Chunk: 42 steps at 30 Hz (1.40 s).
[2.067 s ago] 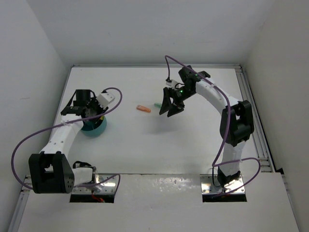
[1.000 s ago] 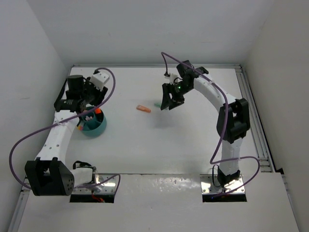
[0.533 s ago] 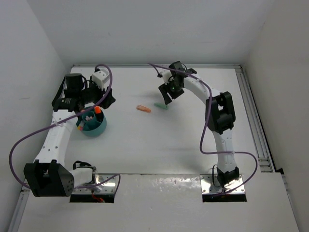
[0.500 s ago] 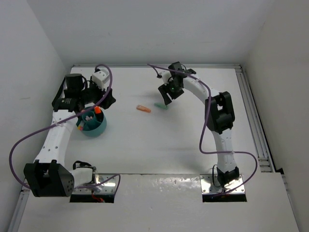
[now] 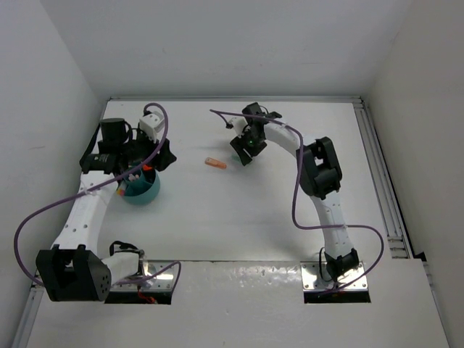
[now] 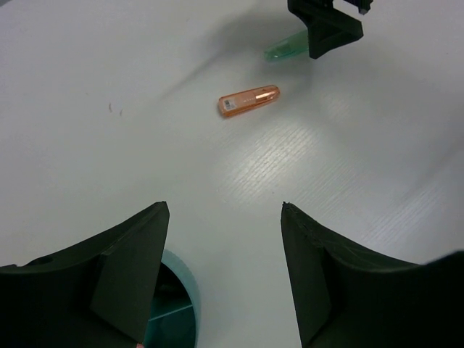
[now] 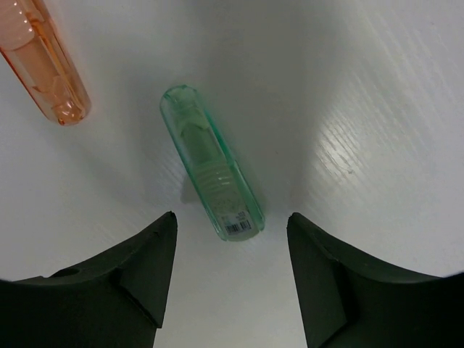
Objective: Sort the stationery into containers
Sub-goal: Grab a piece of stationery with the right arm, then pass the stationery from the right arm to the left
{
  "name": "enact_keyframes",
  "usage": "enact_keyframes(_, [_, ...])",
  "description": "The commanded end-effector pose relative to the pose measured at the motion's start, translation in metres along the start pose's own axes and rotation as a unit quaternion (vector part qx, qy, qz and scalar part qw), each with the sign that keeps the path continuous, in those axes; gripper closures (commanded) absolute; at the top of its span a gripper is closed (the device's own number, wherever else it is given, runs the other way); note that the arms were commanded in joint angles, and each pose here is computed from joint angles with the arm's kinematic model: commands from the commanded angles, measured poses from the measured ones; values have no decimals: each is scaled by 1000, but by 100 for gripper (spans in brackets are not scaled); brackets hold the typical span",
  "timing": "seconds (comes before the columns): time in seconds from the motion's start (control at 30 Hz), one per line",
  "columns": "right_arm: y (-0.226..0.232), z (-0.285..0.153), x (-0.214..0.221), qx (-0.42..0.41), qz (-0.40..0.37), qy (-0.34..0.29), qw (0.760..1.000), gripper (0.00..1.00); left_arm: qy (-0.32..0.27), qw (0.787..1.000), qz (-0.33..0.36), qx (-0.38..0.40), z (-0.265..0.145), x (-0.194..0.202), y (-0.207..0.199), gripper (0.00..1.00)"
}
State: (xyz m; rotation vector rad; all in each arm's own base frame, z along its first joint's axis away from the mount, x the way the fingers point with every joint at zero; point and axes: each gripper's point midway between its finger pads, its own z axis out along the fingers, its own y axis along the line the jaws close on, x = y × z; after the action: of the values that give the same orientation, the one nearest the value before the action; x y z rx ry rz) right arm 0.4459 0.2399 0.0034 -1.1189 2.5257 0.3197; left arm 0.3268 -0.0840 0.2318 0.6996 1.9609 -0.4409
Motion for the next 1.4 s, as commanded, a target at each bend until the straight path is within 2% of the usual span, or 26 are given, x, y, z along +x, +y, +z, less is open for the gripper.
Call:
enact_keyframes(0.0, [1, 4, -18, 10, -26, -26, 999, 40, -31, 999, 0, 10, -4, -13, -10, 31])
enact_keyframes(0.23, [-3, 16, -5, 35, -63, 2, 997, 58, -40, 999, -2, -1, -8, -16, -10, 32])
enact_keyframes(0.37, [10, 10, 8, 37, -85, 10, 996, 84, -52, 998, -19, -14, -12, -18, -6, 33])
enact_keyframes(0.4, [14, 7, 16, 34, -81, 17, 996, 87, -60, 998, -29, -12, -15, -21, -9, 33])
enact_keyframes(0.47, [32, -17, 9, 15, -46, -4, 999, 98, -84, 996, -43, -2, -21, -29, -13, 34])
enact_keyframes(0.5, [43, -26, 12, -6, -24, -5, 1000, 100, -99, 992, -75, 6, -27, -31, -21, 34])
enact_keyframes(0.57, [75, -64, -3, -53, 35, -55, 996, 100, -152, 980, -120, 44, -41, -52, -41, 34])
enact_keyframes(0.6, [89, -76, -9, -67, 40, -71, 994, 100, -159, 976, -137, 56, -39, -46, -47, 34])
enact_keyframes(0.63, [99, -90, -21, -73, 49, -98, 991, 100, -187, 971, -132, 72, -43, -58, -54, 34])
enact_keyframes(0.67, [110, -116, -33, -77, 59, -133, 986, 100, -193, 963, -171, 84, -45, -58, -60, 33])
enact_keyframes(0.83, [156, -168, -63, -102, 69, -221, 968, 100, -177, 944, -251, 118, -41, -44, -76, 32])
enact_keyframes(0.93, [190, -188, -78, -114, 58, -245, 961, 100, -188, 934, -277, 122, -42, -48, -79, 32])
enact_keyframes(0.97, [187, -190, -80, -107, 58, -247, 961, 100, -191, 933, -281, 121, -42, -49, -80, 32])
enact_keyframes(1.07, [220, -195, -87, -98, 16, -255, 962, 100, -192, 928, -297, 119, -37, -51, -80, 32])
enact_keyframes(1.3, [247, -191, -89, -102, -5, -247, 964, 100, -190, 924, -307, 128, -27, -52, -86, 33])
enact_keyframes(1.37, [253, -193, -90, -108, -12, -248, 963, 100, -172, 925, -316, 123, -19, -44, -86, 38])
